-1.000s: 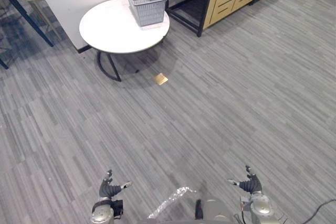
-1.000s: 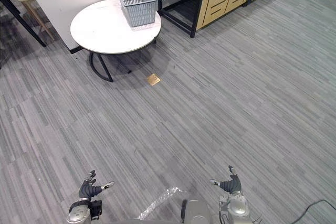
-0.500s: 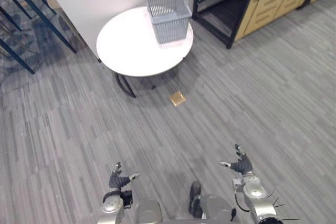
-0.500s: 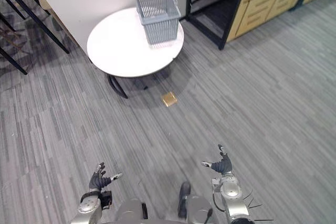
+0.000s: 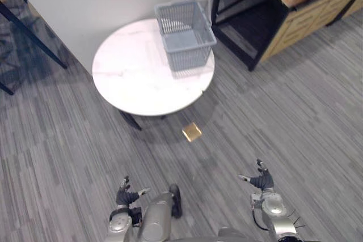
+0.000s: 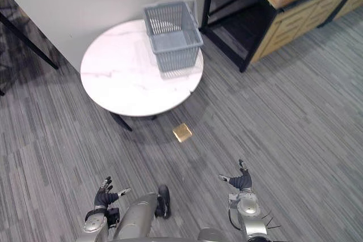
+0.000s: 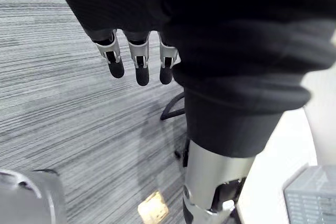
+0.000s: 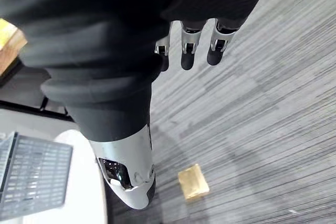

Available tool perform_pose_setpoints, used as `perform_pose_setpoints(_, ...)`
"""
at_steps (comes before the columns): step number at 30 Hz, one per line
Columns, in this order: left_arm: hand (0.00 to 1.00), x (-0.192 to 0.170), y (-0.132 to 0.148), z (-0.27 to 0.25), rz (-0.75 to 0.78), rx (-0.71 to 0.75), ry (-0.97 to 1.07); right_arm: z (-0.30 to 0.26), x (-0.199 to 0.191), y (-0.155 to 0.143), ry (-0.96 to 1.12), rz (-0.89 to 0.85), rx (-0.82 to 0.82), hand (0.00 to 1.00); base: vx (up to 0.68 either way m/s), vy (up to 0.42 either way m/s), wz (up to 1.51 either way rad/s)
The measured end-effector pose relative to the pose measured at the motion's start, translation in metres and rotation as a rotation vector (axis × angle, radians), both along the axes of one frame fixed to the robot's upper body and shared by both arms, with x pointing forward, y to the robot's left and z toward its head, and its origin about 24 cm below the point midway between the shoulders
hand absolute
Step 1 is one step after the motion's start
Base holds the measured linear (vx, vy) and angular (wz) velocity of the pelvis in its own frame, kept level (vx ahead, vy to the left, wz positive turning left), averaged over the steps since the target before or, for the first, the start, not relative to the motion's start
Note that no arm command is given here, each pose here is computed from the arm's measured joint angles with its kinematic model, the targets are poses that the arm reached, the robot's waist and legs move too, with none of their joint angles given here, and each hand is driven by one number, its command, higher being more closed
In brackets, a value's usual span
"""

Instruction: Pick vegetable in the basket

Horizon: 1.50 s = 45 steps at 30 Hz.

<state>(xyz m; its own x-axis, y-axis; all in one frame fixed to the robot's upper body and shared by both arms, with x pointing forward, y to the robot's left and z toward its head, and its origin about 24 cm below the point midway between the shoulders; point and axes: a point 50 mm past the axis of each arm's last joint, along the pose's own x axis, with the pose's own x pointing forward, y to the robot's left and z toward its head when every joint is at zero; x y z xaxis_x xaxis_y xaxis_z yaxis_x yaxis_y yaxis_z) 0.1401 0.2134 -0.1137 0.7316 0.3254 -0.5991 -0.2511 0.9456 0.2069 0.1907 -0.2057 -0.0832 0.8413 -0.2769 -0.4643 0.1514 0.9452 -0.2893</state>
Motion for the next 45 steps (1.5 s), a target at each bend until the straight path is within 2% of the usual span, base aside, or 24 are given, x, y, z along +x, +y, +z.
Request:
perform_pose_setpoints(8, 0.00, 0.005, -0.008, -0.006, -0.049, 0.000, 0.031, 0.012, 0.003, -0.001, -0.053, 0.019, -0.022, 0.00, 0.60, -0.138, 0.67)
perform_pose_setpoints(16, 0.00, -0.001, -0.028, -0.010, -0.080, -0.024, 0.046, 0.096, 0.031, 0.030, -0.466, 0.135, -0.122, 0.00, 0.41, -0.175, 0.48)
perform_pose_setpoints(19, 0.00, -0.004, -0.032, -0.011, -0.114, -0.013, 0.057, 0.117, 0.044, 0.037, -0.570, 0.177, -0.222, 0.00, 0.17, -0.012, -0.09)
perform_pose_setpoints(24, 0.00, -0.012, -0.031, -0.015, -0.149, 0.003, 0.088, 0.128, 0.048, 0.036, -0.611, 0.246, -0.383, 0.00, 0.14, 0.097, -0.10)
perform_pose_setpoints(29, 0.00, -0.014, -0.026, -0.015, -0.182, 0.039, 0.100, 0.156, 0.076, 0.063, -0.741, 0.401, -0.500, 0.00, 0.04, 0.066, -0.17)
perform_pose_setpoints(35, 0.00, -0.013, -0.022, -0.014, -0.225, 0.066, 0.100, 0.171, 0.121, 0.067, -0.750, 0.507, -0.708, 0.00, 0.06, 0.019, 0.03)
perform_pose_setpoints(38, 0.00, -0.011, -0.023, -0.013, -0.227, 0.064, 0.086, 0.184, 0.142, 0.057, -0.731, 0.504, -0.811, 0.00, 0.04, -0.004, 0.11)
perform_pose_setpoints(42, 0.00, -0.010, -0.023, -0.012, -0.211, 0.067, 0.071, 0.214, 0.172, 0.025, -0.684, 0.458, -1.008, 0.00, 0.01, 0.001, 0.19)
perform_pose_setpoints(45, 0.00, -0.010, -0.025, -0.012, -0.194, 0.058, 0.059, 0.241, 0.187, -0.003, -0.655, 0.355, -1.112, 0.00, -0.04, 0.003, 0.13)
